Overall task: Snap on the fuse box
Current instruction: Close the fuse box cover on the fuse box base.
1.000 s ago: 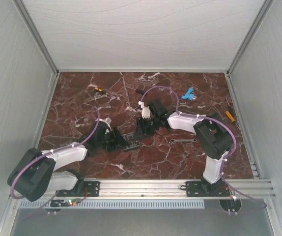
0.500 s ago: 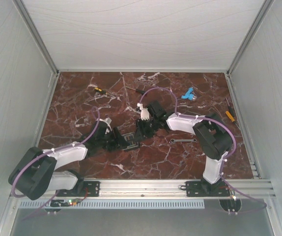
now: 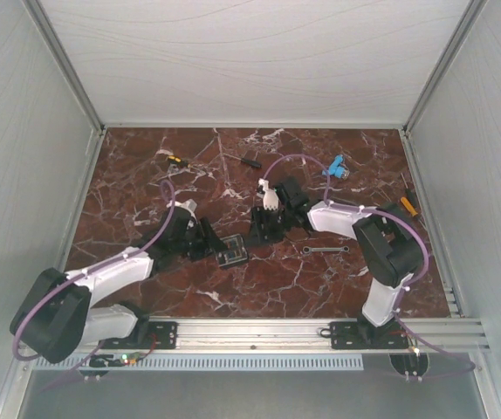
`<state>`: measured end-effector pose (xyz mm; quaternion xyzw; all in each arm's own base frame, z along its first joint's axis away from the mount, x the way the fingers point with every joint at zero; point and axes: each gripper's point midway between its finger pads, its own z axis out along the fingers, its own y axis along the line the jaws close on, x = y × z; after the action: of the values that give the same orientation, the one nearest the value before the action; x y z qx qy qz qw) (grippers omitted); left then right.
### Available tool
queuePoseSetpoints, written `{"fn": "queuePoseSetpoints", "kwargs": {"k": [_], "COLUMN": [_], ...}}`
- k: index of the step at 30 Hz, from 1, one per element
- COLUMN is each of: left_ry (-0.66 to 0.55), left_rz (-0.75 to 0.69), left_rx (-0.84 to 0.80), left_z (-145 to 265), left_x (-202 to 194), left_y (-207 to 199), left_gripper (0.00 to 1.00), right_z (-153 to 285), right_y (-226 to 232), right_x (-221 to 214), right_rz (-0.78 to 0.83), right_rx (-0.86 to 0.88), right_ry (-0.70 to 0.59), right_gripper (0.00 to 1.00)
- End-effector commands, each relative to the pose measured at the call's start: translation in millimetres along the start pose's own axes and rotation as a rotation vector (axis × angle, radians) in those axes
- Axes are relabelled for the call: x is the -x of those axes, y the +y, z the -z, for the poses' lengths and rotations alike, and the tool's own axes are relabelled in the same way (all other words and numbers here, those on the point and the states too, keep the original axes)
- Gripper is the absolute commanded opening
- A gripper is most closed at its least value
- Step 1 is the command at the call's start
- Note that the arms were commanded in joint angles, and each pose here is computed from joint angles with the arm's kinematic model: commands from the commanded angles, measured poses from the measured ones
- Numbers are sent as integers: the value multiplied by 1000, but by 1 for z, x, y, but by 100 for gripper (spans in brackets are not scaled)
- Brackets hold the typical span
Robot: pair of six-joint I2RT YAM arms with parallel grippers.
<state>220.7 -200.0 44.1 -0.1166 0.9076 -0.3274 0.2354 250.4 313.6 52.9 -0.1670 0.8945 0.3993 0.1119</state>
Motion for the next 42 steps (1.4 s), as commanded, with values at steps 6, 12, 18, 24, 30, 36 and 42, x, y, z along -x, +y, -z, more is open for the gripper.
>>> {"fn": "queuePoseSetpoints", "kwargs": {"k": [6,12,18,24,30,36,42], "left_ry": [39,44,31,60,109,142,184], "left_rz": [-34,-33,-22,-8,4,19,38], "left_rx": [-25,-26,11,-24,-9,22,62], "left_z": [-10,-9,-4,-2,-8,-11,-11], "left_x": [8,5,3,-6,-16,-26,-41], "left_y": [-16,-15,-6,-8,-1,11,26], "left_gripper": [49,49,54,52,47,42,39], "right_z": [-10,-14,-5,0,-9,-20,-26], "right_y": [11,24,10,8,12,8,-12], "right_x": [-23,-27,-20,-7,-7,-21,-41], "right_rz": [-63,-51,-43,-23,-18,-20,-54], "right_rx": [53,87,29,60,95,94,30], "right_ry": [28,38,-4,-23,1,59,119], "right_gripper": [47,44,45,45,41,36,28]}}
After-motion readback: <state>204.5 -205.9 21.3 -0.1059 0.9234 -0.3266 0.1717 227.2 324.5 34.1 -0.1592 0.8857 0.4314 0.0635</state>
